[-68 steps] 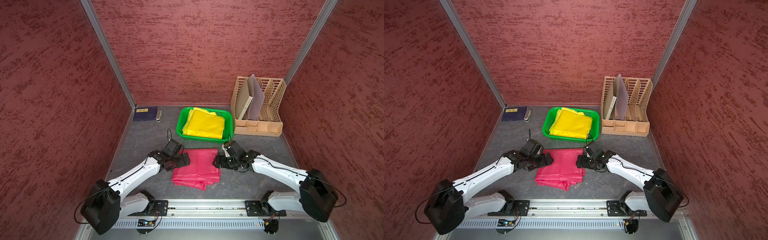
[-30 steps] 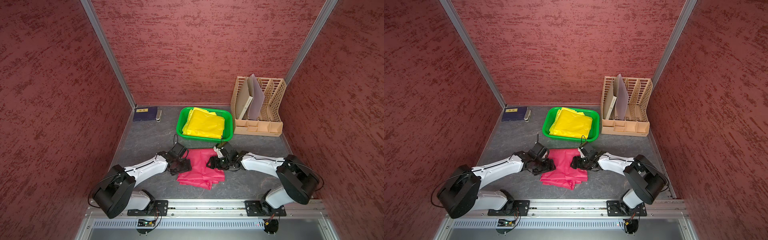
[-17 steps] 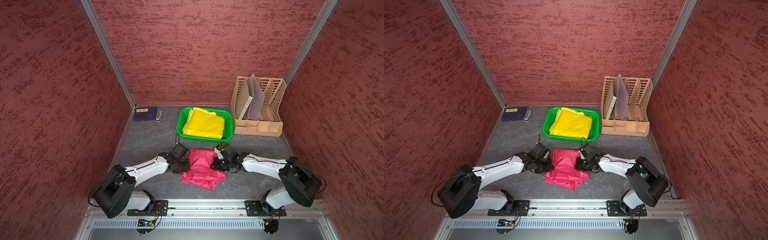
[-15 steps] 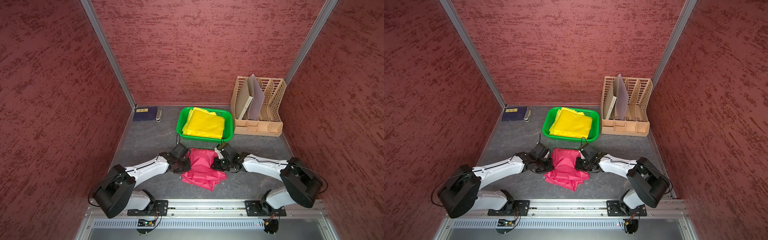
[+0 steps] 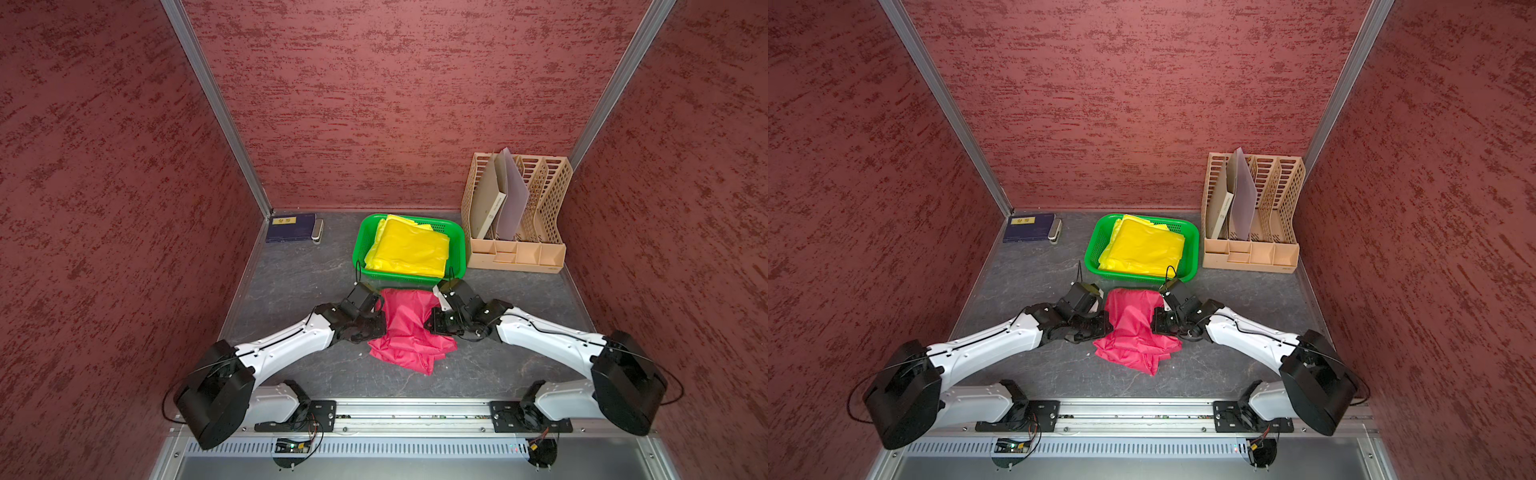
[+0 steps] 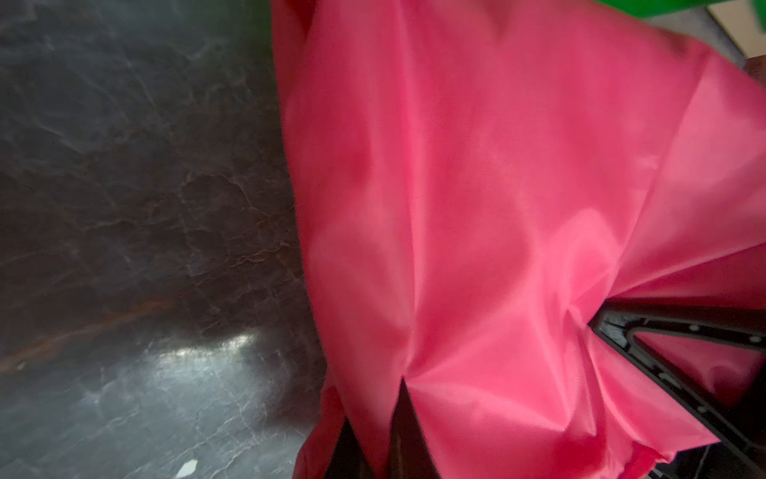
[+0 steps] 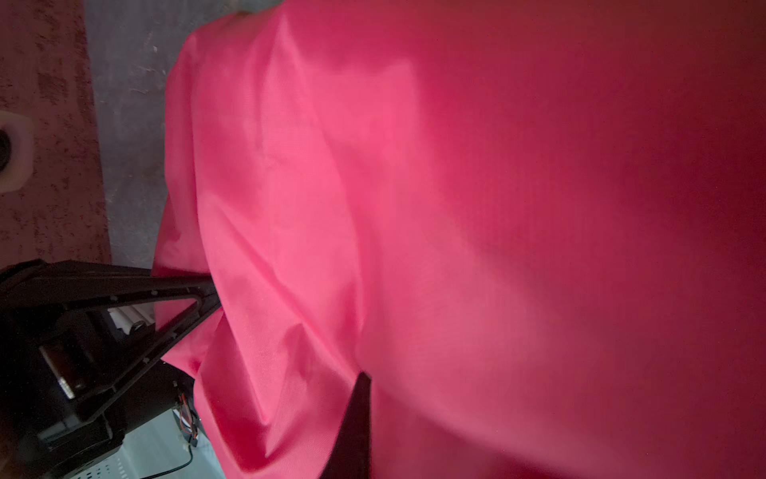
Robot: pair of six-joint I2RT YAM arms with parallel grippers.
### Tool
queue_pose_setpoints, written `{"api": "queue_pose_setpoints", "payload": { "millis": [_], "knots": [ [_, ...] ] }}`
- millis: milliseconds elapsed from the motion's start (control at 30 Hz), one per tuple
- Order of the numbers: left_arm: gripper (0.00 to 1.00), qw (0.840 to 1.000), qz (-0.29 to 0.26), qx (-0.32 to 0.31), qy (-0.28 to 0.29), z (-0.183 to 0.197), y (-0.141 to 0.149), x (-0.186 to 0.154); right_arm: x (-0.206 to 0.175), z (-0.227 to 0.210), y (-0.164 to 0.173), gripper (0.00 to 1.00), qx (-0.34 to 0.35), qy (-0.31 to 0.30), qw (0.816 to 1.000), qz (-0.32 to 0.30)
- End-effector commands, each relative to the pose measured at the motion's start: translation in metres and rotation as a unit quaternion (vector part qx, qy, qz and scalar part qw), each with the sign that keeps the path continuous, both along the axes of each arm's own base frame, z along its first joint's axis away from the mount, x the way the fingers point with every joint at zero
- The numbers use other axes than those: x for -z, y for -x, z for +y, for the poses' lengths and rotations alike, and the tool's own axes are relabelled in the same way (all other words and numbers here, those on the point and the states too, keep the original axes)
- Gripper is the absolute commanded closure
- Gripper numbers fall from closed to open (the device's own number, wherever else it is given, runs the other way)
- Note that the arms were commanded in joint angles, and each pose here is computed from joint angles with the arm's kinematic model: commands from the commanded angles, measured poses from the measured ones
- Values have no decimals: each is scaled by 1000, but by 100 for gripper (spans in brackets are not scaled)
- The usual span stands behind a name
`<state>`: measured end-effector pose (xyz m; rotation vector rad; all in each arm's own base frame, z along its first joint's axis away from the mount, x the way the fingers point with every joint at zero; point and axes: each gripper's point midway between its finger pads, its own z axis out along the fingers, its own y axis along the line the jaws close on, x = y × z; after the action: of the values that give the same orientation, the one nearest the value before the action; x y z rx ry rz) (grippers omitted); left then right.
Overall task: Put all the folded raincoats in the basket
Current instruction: Pick up the raincoat from the center of the board, then place the raincoat in the basket.
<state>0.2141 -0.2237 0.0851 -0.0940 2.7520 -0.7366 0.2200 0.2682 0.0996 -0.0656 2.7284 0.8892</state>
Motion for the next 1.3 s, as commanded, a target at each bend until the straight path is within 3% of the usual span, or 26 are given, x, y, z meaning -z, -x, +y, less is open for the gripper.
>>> {"api": "queue_pose_setpoints", "payload": {
  "millis": [0, 333, 533, 700, 933, 1100, 1267],
  "knots": [
    [100, 998, -59, 4, 38, -11, -12, -48, -44, 15, -3, 100, -21, -36, 998, -37],
    [100, 993, -108, -12, 48, 2, -32, -108, -113, 25, -26, 100, -26, -41, 995, -92],
    [100, 986, -147, -28, 75, 16, -91, -145, -131, 32, -82, 100, -26, -37, 993, -113],
    [100, 981, -179, -7, 76, 3, -147, -166, -137, 35, -140, 100, -29, -40, 990, -133],
    [99, 984, -162, -12, 78, -3, -225, -142, -114, 22, -205, 100, -22, -43, 992, -114],
    [97, 987, -135, -30, 77, 8, -257, -105, -75, 5, -227, 100, -8, -40, 996, -85],
    [97, 990, -113, -34, 73, 10, -277, -75, -49, -8, -243, 79, 5, -33, 997, -74]
  ]
}}
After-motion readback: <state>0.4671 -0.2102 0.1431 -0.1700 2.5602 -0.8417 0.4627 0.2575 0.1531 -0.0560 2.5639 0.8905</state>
